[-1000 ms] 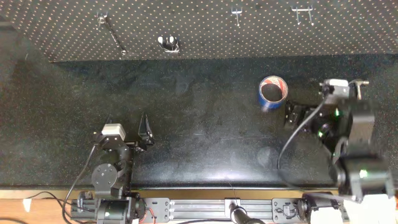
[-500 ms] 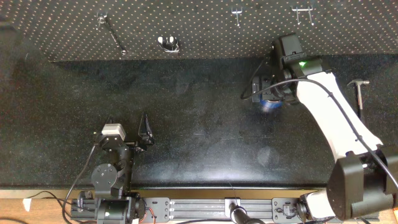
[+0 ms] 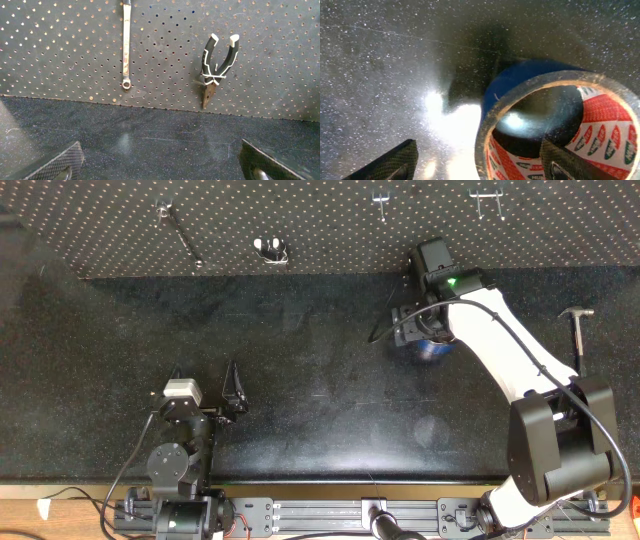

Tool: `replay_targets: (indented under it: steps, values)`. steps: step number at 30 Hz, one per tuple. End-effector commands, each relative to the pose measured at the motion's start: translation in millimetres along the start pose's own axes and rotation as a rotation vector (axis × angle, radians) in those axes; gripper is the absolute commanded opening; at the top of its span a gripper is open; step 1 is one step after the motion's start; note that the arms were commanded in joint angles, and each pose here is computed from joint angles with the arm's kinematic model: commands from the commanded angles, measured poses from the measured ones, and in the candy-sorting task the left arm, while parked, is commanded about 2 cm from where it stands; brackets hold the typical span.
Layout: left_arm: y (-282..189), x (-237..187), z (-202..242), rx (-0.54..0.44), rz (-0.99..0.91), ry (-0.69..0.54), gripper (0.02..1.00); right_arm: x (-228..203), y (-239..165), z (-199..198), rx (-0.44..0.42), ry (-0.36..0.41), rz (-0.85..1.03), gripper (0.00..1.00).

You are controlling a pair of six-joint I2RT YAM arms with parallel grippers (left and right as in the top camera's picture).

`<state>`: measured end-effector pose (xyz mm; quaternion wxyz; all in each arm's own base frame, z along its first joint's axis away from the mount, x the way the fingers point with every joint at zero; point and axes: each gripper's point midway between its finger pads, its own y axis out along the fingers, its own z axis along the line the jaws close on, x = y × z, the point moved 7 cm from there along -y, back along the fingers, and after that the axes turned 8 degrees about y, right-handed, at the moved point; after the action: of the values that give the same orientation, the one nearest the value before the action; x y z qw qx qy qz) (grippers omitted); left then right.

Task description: Place Tools Onto Pegboard

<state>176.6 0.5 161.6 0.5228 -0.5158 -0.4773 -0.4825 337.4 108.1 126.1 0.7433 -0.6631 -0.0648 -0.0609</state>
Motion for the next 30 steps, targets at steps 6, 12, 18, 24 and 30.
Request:
replay_targets:
  steps: [6, 12, 18, 24, 30]
  values:
    - [-0.4, -0.7, -0.7, -0.008, 0.001, 0.012, 0.996, 6.0, 10.0, -2.9, -0.032, 0.008, 0.004, 0.075]
    - [-0.4, -0.7, -0.7, -0.008, 0.001, 0.012, 0.996, 16.9, -101.6, 22.7, 0.119, 0.041, -0.371, 0.075]
    - [-0.4, -0.7, -0.7, -0.008, 0.001, 0.012, 0.996, -0.1, -187.4, 69.8, 0.228, -0.036, -0.742, 0.075]
    - [-0.4, -0.7, -0.7, -0.008, 0.001, 0.012, 0.996, 27.5, -173.5, 95.9, 0.224, -0.146, -0.842, 0.075]
    - [-0.4, -0.7, -0.7, -0.008, 0.001, 0.012, 0.996, 62.8, -143.2, 114.3, 0.206, -0.195, -0.928, 0.075]
